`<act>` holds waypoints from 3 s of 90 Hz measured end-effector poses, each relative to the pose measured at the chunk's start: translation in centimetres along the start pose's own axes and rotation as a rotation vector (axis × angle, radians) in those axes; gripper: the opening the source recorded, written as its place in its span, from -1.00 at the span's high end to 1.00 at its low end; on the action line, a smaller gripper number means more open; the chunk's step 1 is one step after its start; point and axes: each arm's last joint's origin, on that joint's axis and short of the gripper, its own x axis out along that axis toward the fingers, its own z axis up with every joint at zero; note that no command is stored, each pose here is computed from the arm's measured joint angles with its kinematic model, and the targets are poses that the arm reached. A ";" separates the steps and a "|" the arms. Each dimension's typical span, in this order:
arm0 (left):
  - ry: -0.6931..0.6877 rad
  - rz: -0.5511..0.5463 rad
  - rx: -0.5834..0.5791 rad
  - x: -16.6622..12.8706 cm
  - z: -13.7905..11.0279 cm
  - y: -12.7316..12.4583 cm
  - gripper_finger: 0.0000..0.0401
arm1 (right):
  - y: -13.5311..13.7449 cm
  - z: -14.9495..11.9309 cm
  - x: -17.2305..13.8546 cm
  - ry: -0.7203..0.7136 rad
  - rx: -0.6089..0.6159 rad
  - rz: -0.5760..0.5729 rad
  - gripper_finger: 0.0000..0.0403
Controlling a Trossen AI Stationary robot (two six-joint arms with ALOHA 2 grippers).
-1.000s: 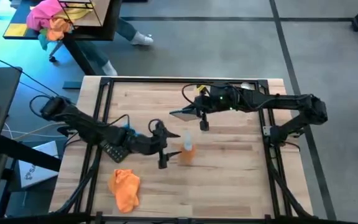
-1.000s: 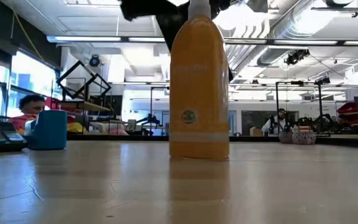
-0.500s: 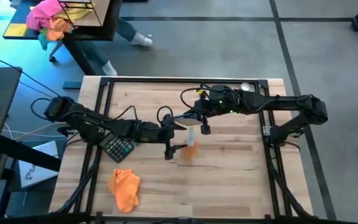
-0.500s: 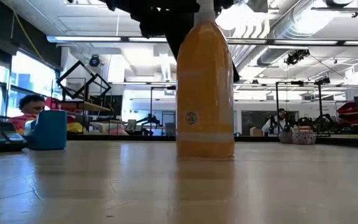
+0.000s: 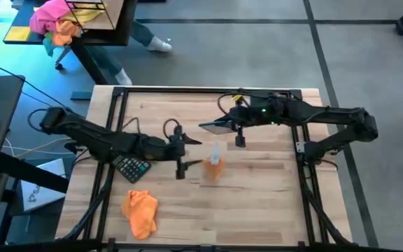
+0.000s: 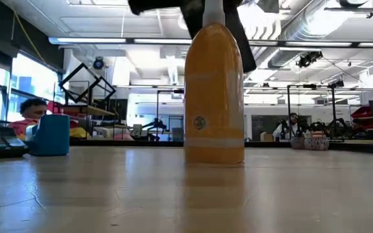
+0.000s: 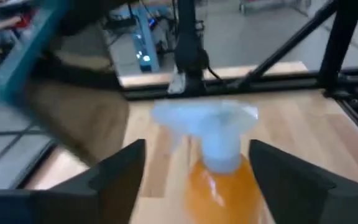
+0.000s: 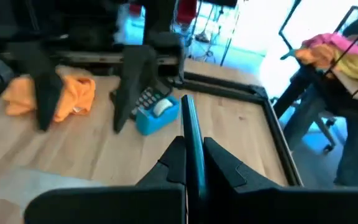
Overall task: Apply microfiber cloth
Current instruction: Spray the blue phone using the orange spray bottle
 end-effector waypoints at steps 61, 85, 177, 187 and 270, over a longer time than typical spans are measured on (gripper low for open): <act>-0.186 -0.016 -0.102 2.9 0.6 1.2 0.22 | 0.2 0.1 -0.6 0.007 0.010 -0.015 1.00; -0.153 -0.011 -0.132 2.9 0.3 1.2 0.09 | 0.2 -0.1 -0.6 0.028 0.022 -0.009 1.00; -0.146 -0.146 -0.151 5.3 -6.2 2.6 -0.64 | 0.3 -0.3 -0.6 0.042 0.083 -0.002 1.00; -0.138 -0.166 -0.168 6.1 -6.9 3.2 -0.64 | 0.3 -0.3 -0.6 0.042 0.101 -0.002 1.00; -0.230 -0.273 -0.222 -3.5 -0.5 4.1 -0.64 | 2.3 0.9 -0.6 -0.036 0.048 0.047 1.00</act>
